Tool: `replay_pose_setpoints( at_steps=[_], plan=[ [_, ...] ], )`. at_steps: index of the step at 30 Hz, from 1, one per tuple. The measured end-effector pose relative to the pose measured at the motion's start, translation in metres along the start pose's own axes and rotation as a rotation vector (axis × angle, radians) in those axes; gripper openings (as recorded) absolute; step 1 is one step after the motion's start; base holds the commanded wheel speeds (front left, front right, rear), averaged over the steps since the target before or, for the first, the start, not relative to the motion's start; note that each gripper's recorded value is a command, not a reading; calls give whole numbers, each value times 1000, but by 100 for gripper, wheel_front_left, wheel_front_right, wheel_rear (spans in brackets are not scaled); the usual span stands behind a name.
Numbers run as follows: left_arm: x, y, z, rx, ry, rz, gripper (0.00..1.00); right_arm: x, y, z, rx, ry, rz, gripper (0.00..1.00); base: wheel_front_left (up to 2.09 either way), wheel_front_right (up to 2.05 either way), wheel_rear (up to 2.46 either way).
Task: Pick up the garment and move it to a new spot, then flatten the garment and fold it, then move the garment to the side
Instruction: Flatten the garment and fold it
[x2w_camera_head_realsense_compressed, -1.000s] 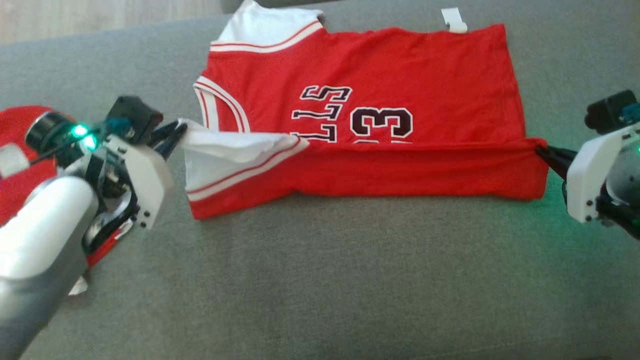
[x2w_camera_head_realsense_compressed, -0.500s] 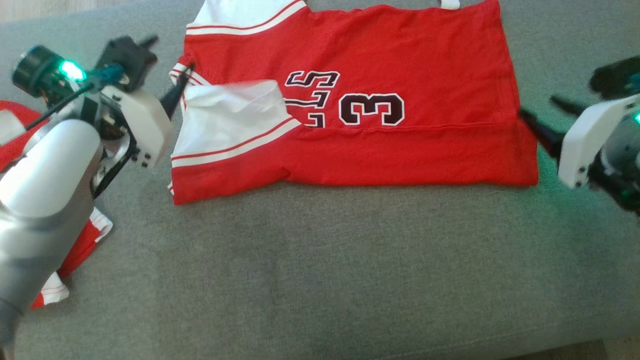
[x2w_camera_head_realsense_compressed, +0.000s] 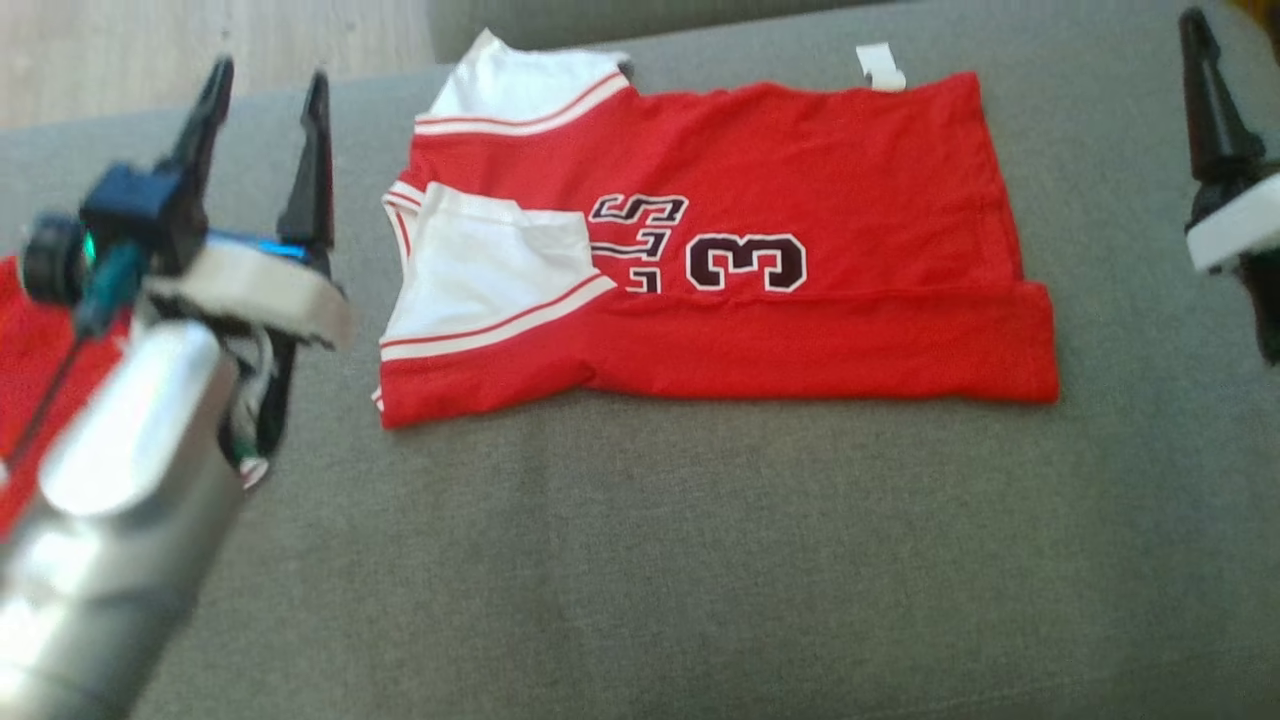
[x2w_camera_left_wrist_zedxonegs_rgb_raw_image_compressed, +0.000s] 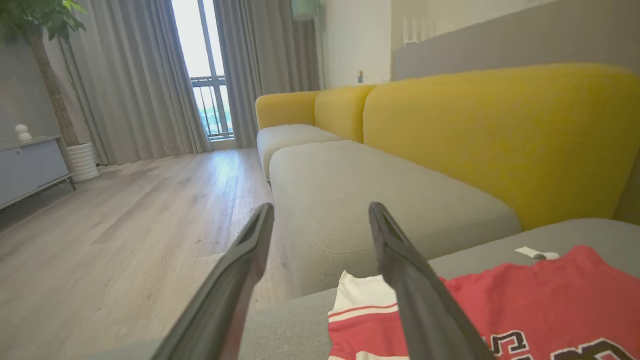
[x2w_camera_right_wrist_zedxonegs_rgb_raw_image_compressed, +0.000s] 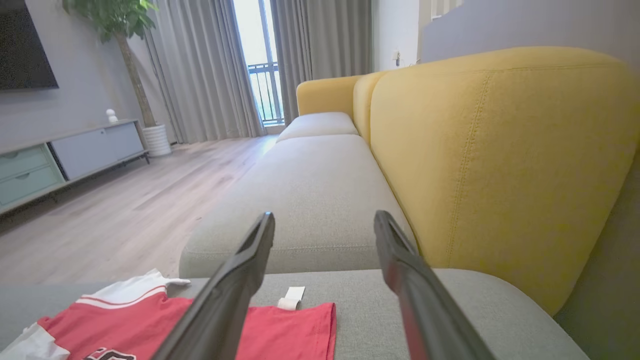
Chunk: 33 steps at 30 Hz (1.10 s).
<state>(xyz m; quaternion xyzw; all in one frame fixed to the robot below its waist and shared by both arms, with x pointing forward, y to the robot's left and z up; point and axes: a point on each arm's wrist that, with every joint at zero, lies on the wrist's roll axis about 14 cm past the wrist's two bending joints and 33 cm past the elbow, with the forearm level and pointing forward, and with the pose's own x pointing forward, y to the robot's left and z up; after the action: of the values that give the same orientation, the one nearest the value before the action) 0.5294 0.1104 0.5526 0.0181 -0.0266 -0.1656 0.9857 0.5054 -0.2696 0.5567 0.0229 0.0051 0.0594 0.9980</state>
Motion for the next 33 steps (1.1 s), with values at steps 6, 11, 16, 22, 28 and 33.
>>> replay_pose_setpoints(
  at_steps=[6, 11, 16, 22, 28, 33],
  plan=[
    [-39, -9, 2, -125, -45, 85, 100, -29, 12, -9, 27, -52, -20, 100, 0, 0, 0],
    [-72, -23, -4, -206, -55, 125, 100, -58, 27, -32, 76, -60, -51, 100, 0, 0, 0],
    [-103, -35, -29, -216, -3, 153, 100, -90, 42, -59, 88, -26, -74, 100, 0, 0, 0],
    [-117, -47, -36, -224, 5, 156, 100, -110, 56, -67, 98, -17, -92, 100, 0, 0, 0],
    [-126, -49, -47, -219, 26, 165, 100, -118, 60, -62, 106, -27, -110, 100, 0, 0, 0],
    [-125, -51, -47, -211, 21, 151, 100, -118, 61, -55, 98, -43, -111, 100, 0, 0, 0]
  ],
)
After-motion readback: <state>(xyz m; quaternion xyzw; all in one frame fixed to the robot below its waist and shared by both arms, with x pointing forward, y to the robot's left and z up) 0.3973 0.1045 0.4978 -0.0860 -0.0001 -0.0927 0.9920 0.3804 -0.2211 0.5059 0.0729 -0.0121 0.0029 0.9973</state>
